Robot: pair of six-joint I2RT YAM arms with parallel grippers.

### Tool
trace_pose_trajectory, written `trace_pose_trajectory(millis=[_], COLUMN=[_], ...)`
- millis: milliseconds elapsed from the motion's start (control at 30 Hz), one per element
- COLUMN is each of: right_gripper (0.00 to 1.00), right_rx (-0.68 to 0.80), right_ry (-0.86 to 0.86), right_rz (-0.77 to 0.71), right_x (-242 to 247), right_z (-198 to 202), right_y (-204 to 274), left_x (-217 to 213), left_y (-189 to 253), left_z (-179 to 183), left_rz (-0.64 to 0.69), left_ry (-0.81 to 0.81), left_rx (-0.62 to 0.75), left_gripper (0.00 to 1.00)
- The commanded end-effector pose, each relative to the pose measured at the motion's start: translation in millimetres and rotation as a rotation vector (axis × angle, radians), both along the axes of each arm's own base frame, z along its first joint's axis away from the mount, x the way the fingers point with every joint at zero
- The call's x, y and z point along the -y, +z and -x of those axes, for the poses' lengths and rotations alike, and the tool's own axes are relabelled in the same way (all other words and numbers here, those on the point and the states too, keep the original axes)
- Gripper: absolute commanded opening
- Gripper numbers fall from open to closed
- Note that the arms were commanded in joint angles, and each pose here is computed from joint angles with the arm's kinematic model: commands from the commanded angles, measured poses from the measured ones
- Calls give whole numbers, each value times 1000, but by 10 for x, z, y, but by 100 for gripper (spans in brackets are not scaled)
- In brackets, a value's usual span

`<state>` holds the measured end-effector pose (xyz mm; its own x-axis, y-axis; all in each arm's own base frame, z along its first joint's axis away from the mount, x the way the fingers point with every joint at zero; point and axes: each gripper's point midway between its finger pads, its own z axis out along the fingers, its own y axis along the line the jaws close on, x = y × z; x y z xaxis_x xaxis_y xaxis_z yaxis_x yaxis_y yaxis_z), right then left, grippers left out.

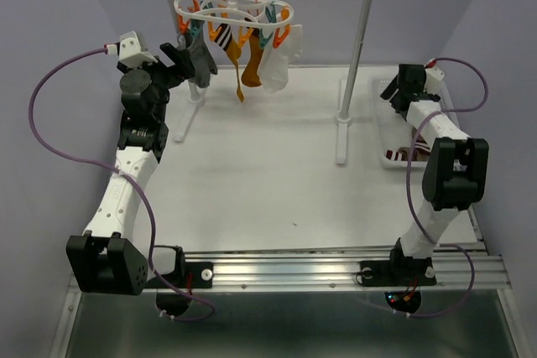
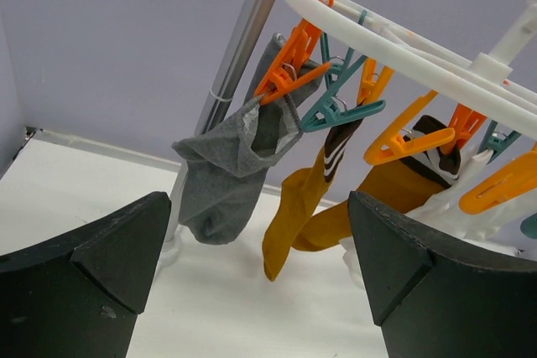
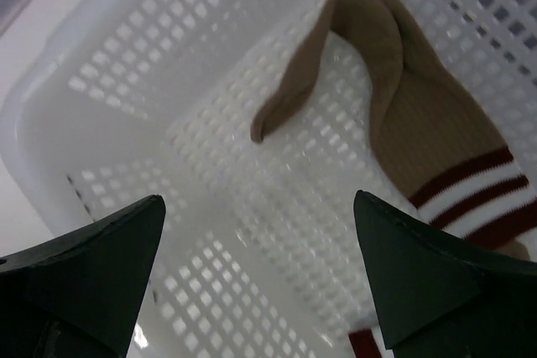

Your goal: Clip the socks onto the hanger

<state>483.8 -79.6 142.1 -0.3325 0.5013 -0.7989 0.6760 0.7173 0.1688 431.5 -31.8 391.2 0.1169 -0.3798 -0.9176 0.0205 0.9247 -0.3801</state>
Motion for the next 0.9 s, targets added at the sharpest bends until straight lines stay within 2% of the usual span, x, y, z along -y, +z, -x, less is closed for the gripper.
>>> trace_pose_trajectory(millis=[0,67,133,167,300,367,400,433,500,600,733,800,833,867], right_gripper=[100,100,100,100,100,93,89,66,28,15,1,1,1,1], right_rx=[31,65,24,35,-45,-71,-67,-73,-53,4,90,131,199,212], right_ry=[-88,-112,-123,-124,-147,-166,-165,-167,-172,-157,-20,50,149,197], right_rz=[77,60,59,61,50,56,65,80,91,98,46,1,-49,-74], right_x=[363,478,556,570,690,769,783,807,824,805,545,381,134,-6], right_z=[-357,-527,-618,-709,-724,-706,-735,-738,-745,-698,-502,-398,-343,-280], right_y=[93,149,-67,-10,-343,-476,-454,-452,-351,4,339,476,760,815], left_x=[-81,-106,-112,-122,-140,-163,-168,-180,-181,-161,-117,-103,-93,-92], left_y=[282,246,253,238,231,219,216,218,229,234,237,237,219,215], left_z=[97,99,111,117,147,165,172,176,186,190,194,186,173,164], left_rz=[-7,2,4,4,12,15,18,19,18,26,25,26,26,26], left_ry=[30,42,45,48,58,68,70,75,77,66,42,34,29,29], left_rx=[92,86,91,87,89,88,88,88,91,93,96,96,92,90], left_gripper=[99,99,99,99,99,99,99,99,99,99,99,99,99,99])
